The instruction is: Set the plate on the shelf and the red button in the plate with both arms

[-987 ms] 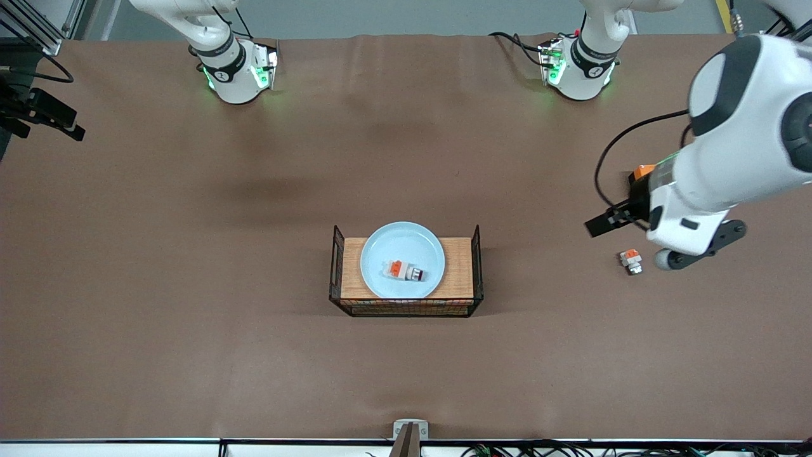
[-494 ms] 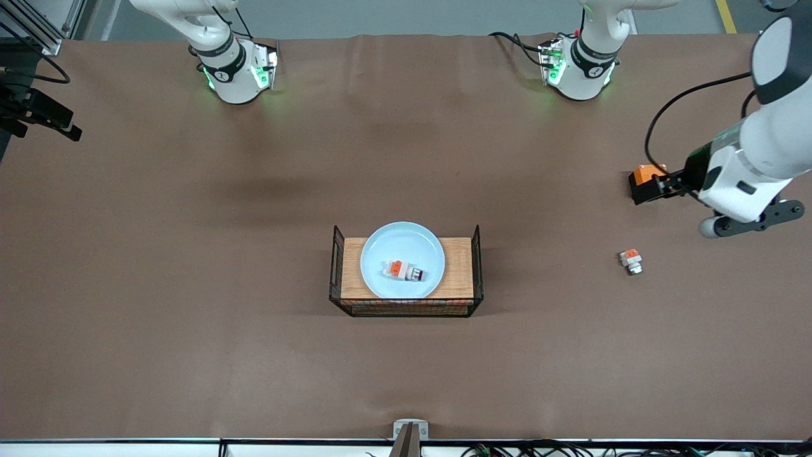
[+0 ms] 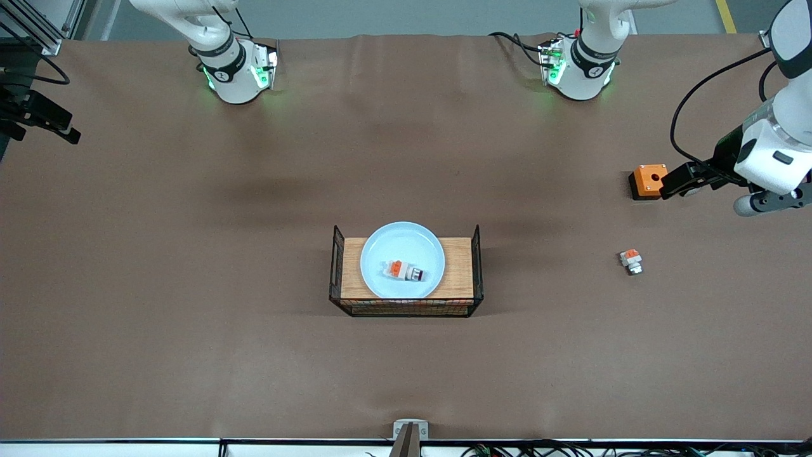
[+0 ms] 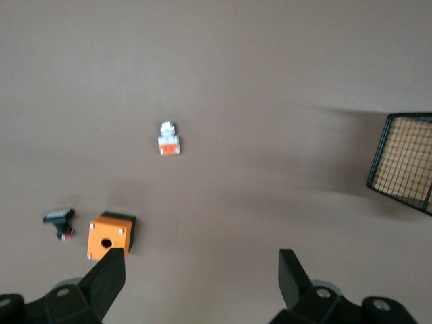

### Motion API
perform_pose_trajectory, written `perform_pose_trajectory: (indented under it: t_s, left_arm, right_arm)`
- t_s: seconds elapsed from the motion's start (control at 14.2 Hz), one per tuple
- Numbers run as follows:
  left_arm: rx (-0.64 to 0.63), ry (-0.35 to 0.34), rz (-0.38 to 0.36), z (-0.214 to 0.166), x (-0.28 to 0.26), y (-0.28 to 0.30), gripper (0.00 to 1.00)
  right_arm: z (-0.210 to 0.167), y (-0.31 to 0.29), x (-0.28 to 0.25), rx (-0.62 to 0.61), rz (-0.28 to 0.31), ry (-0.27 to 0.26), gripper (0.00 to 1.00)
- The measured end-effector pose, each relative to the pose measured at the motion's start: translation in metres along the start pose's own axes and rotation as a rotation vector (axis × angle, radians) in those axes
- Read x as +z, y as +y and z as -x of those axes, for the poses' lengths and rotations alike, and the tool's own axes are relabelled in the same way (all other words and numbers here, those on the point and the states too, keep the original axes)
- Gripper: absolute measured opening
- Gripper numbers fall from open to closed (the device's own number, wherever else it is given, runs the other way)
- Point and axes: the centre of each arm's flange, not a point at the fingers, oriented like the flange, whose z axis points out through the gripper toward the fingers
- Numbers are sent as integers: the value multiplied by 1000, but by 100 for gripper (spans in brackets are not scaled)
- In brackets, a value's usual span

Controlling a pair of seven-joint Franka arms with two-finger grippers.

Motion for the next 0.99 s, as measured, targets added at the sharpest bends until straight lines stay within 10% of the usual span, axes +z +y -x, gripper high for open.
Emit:
perform_pose_trajectory:
  t_s: [0.99]
  left_arm:
    - [42,143,26,-10,-63,-15,100]
  right_arm:
    - [0,2,0,-32,12,0,100]
